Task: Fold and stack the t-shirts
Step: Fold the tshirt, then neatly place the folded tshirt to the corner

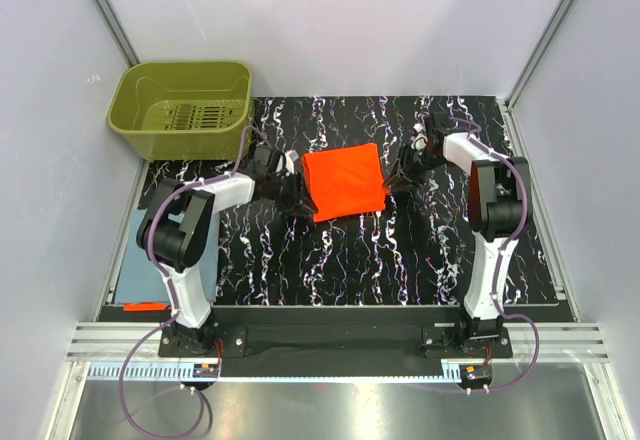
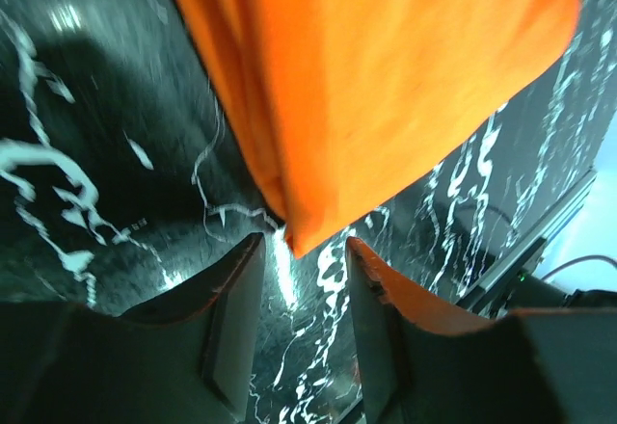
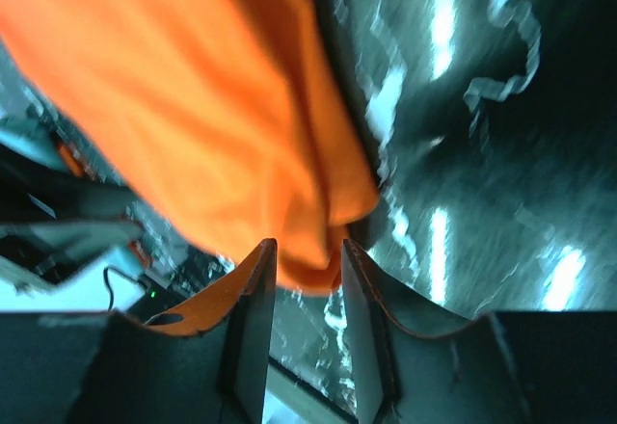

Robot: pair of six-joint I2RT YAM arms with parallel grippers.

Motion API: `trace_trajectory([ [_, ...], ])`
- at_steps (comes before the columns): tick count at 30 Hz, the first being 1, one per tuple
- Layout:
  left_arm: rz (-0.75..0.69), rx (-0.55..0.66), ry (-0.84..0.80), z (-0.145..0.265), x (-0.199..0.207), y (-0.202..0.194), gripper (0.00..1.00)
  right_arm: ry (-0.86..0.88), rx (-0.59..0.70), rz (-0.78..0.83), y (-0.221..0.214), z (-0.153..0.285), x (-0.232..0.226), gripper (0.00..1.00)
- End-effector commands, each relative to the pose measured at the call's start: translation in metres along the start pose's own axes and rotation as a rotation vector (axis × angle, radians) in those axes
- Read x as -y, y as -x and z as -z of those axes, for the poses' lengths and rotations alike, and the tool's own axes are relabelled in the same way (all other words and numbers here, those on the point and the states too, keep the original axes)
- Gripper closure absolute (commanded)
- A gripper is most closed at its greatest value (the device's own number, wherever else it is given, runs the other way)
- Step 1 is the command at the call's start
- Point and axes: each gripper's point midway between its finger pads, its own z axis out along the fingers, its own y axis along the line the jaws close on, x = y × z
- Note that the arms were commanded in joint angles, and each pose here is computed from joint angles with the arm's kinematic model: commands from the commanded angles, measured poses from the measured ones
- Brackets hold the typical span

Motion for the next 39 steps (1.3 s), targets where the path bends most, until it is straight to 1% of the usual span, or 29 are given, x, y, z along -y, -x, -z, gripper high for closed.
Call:
trace_trajectory([
  [1,-0.053,0.085,-0.044,0.016,0.015,0.036,0.55,0.08,0.001,0.026,-0.015,0.023,-0.024,0.6],
  [3,-0.04,0.086,-0.058,0.016,0.013,0.044,0.55,0.08,-0.013,0.023,-0.021,0.021,-0.021,0.61],
  [5,-0.024,0.059,-0.082,0.01,0.013,0.045,0.55,0.087,-0.03,0.025,-0.027,0.016,-0.019,0.64],
  [6,-0.021,0.053,-0.089,0.009,0.014,0.044,0.56,0.09,-0.031,0.029,-0.027,0.014,-0.019,0.68],
  [7,-0.017,0.046,-0.092,0.007,0.013,0.043,0.57,0.09,-0.033,0.029,-0.027,0.012,-0.018,0.7],
  [11,-0.002,0.034,-0.104,0.007,0.014,0.033,0.57,0.083,-0.029,0.028,-0.025,0.01,-0.015,0.74],
  [13,-0.007,0.025,-0.117,0.006,0.017,0.028,0.55,0.086,-0.026,0.037,-0.022,0.008,-0.016,0.73],
  [17,-0.011,0.003,-0.127,0.003,0.019,0.018,0.54,0.099,-0.043,0.03,-0.022,0.002,-0.015,0.73],
  [25,0.006,-0.008,-0.143,-0.006,0.023,0.019,0.56,0.105,-0.064,0.02,-0.025,-0.004,-0.01,0.72],
  [28,0.016,-0.015,-0.142,-0.008,0.02,0.017,0.6,0.118,-0.074,0.011,-0.025,-0.008,-0.01,0.72],
  [29,0.018,-0.016,-0.141,-0.009,0.02,0.017,0.63,0.122,-0.077,0.009,-0.025,-0.01,-0.01,0.72],
  [31,0.024,-0.019,-0.139,-0.01,0.018,0.015,0.68,0.125,-0.079,0.005,-0.026,-0.011,-0.01,0.75],
  [32,0.027,-0.021,-0.136,-0.011,0.017,0.015,0.72,0.126,-0.076,0.006,-0.025,-0.01,-0.01,0.78],
  [33,0.03,-0.024,-0.136,-0.011,0.017,0.014,0.89,0.118,-0.072,0.005,-0.024,-0.01,-0.01,0.84],
  [34,0.037,-0.028,-0.131,-0.012,0.014,0.012,0.98,0.113,-0.069,0.007,-0.025,-0.009,-0.01,0.98],
  [35,0.043,-0.031,-0.126,-0.013,0.013,0.011,1.0,0.107,-0.055,0.011,-0.024,-0.005,-0.011,1.0],
  [39,0.056,-0.014,-0.102,-0.01,0.008,0.01,1.0,0.016,-0.001,0.009,-0.022,0.006,0.0,1.0],
])
